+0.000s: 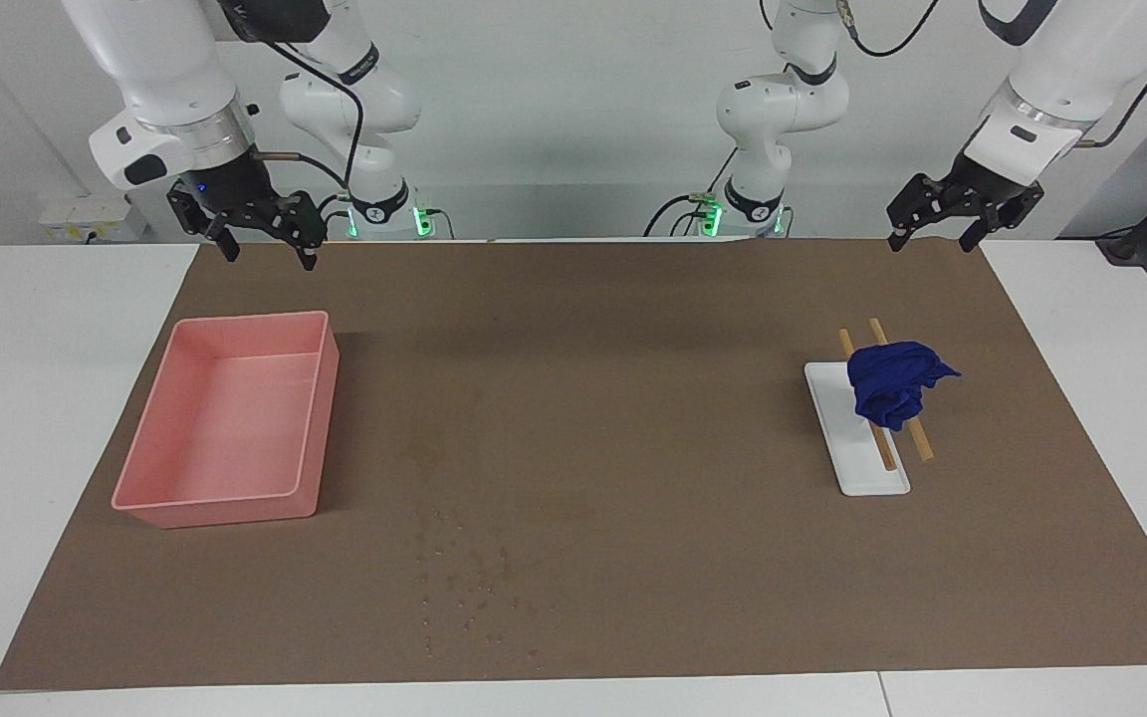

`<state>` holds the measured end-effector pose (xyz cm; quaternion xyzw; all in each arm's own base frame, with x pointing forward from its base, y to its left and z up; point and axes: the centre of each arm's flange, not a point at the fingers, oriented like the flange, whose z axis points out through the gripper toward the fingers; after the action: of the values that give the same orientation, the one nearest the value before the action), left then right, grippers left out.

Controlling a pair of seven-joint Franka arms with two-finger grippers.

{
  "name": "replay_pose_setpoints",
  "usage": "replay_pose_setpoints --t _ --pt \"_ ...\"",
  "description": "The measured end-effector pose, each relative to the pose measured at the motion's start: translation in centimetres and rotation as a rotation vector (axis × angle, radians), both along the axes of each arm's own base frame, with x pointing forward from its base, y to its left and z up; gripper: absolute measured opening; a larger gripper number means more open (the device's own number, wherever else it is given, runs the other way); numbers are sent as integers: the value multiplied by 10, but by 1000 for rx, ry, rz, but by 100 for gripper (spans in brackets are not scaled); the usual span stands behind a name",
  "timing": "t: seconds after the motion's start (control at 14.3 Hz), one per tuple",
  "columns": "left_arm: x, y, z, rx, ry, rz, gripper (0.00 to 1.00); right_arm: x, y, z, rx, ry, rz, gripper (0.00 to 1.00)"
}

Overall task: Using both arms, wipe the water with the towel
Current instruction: 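Close the left gripper on the blue towel on the white tray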

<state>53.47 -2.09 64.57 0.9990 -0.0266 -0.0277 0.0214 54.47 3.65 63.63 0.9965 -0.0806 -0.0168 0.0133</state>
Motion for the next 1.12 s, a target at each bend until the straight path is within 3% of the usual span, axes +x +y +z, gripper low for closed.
replay_pose_setpoints --t 0.35,0.49,0.7,1.12 --pt "2 0 -2 0 -14 2 100 0 1 0 0 0 1 100" --pt "9 1 -13 0 -85 17 100 0 1 0 0 0 1 100" --pt "19 10 -63 2 -178 52 100 0 1 0 0 0 1 100" --pt "53 56 -171 2 -241 139 100 0 1 0 0 1 1 100"
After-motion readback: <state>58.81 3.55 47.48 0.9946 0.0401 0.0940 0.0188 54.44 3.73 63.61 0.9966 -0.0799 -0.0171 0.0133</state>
